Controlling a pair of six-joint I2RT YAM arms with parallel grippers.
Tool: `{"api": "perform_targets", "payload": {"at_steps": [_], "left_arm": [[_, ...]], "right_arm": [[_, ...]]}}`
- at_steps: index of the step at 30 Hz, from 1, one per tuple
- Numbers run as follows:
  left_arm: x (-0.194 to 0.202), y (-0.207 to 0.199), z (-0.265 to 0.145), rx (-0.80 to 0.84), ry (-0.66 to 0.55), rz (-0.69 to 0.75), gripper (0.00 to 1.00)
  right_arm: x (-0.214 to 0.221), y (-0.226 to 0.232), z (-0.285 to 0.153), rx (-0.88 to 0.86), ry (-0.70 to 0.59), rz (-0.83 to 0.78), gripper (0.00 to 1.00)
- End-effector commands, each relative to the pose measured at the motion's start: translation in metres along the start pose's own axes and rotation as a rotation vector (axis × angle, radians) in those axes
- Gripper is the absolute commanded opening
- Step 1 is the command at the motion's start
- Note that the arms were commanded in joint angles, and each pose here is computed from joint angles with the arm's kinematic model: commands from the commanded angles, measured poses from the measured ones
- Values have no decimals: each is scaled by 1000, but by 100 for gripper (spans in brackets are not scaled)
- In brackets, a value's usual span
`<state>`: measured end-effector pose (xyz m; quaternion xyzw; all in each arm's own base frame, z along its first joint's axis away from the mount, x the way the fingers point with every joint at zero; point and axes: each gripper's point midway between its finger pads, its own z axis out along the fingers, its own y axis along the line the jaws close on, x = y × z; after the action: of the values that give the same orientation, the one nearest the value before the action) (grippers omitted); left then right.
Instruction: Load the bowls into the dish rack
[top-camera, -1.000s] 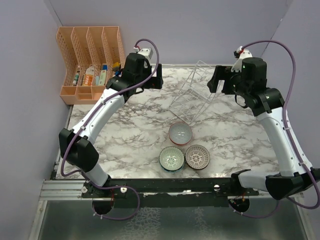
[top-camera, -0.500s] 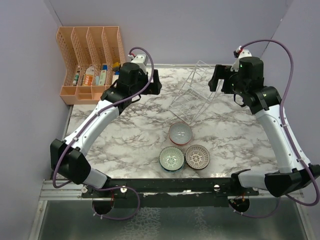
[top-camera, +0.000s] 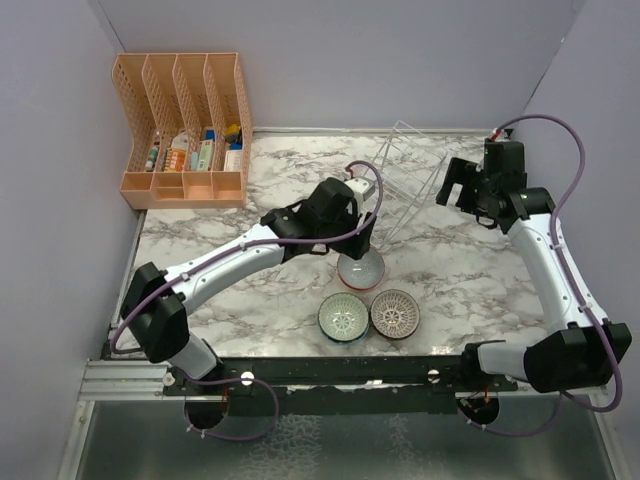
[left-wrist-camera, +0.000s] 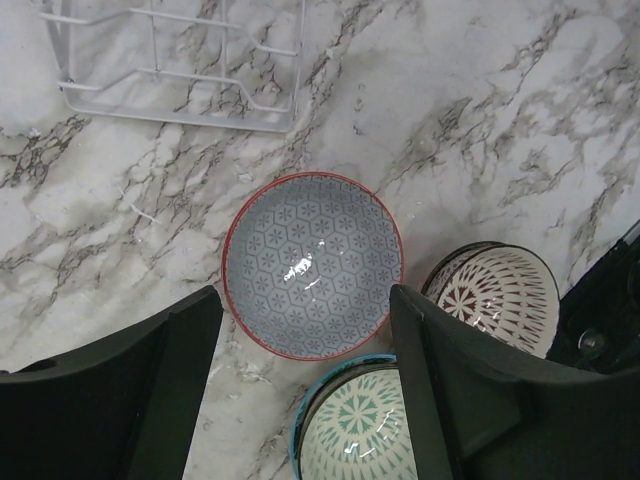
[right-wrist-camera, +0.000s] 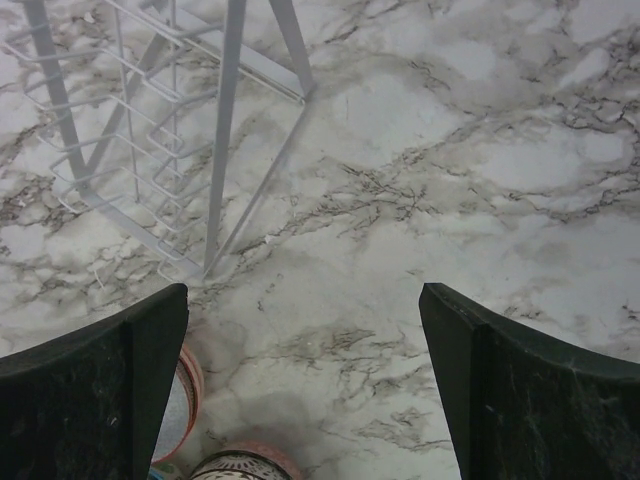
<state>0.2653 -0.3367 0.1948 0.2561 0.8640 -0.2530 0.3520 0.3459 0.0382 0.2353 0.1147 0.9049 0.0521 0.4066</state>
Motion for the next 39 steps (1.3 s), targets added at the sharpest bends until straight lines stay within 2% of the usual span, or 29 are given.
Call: {"api": "perform_targets", "payload": {"at_steps": [1, 8, 11, 15, 22, 39], "left_arm": [[21, -21, 16, 20, 94, 33, 69], [46, -48, 52, 59, 180, 84, 66], [46, -54, 62, 75, 177, 90, 65], [48, -57, 77, 71, 172, 75, 58], [58, -58, 99, 44, 177, 55, 57], [78, -43, 110, -33, 232, 46, 45]], "right_arm": [[12, -15, -2, 27, -2, 41, 100], [38, -32, 11, 45, 47, 89, 100], [40, -36, 13, 50, 50, 106, 100], [37, -36, 9, 42, 40, 114, 100], [43, -36, 8, 40, 50, 114, 100], [46, -34, 14, 25, 60, 107, 100]]}}
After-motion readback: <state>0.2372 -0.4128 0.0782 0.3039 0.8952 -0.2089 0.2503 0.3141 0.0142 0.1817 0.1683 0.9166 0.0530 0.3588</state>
